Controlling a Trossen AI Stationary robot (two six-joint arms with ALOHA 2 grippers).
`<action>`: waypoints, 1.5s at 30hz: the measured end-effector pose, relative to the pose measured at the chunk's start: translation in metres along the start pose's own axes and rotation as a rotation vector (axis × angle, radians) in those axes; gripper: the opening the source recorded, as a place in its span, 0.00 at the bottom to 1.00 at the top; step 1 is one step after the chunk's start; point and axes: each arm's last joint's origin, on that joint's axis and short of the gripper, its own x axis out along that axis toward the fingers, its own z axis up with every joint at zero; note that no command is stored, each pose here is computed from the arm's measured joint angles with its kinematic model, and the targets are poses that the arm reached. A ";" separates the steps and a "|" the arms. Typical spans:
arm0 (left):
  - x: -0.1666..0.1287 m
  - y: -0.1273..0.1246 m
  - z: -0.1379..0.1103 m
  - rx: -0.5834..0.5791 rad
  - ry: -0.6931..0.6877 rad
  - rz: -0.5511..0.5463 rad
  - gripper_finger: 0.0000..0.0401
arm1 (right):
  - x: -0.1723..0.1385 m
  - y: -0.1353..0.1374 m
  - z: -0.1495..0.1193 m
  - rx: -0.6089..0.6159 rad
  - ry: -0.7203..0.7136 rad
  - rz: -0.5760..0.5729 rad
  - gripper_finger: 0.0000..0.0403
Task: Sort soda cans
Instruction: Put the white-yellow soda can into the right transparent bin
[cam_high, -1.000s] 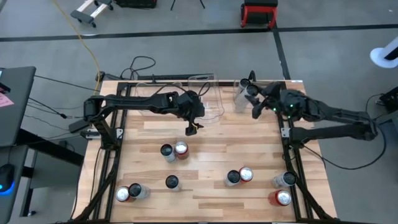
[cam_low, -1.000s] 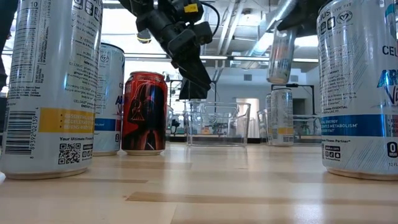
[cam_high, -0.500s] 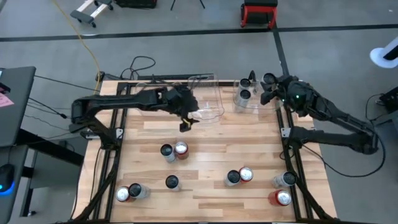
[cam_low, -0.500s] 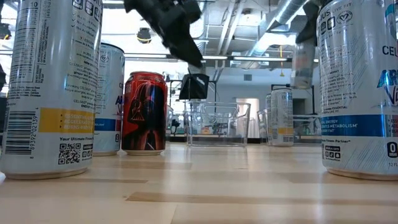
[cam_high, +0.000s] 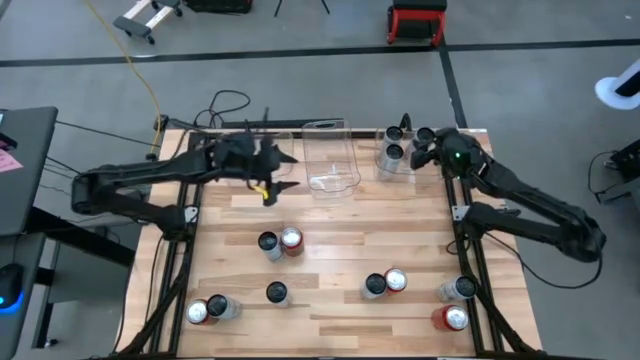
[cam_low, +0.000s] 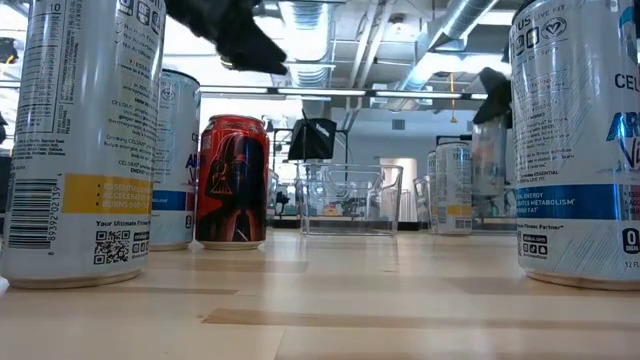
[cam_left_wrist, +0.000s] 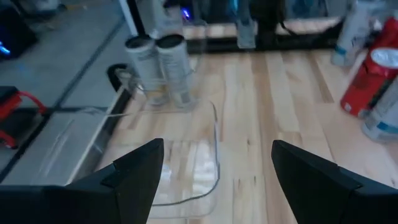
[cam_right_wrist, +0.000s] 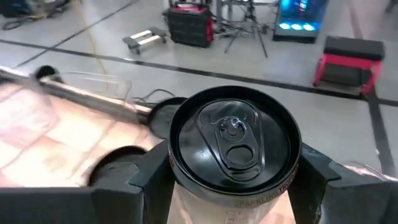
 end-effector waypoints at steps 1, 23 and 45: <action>-0.003 0.000 -0.006 -0.009 -0.017 0.008 0.73 | 0.004 -0.002 -0.001 0.003 0.008 -0.020 0.60; -0.009 -0.006 -0.053 -0.062 -0.036 0.100 0.73 | 0.076 -0.003 -0.022 -0.005 0.093 -0.049 0.60; -0.009 -0.007 -0.055 -0.085 -0.012 0.098 0.73 | 0.071 -0.004 -0.020 -0.021 0.088 -0.047 0.83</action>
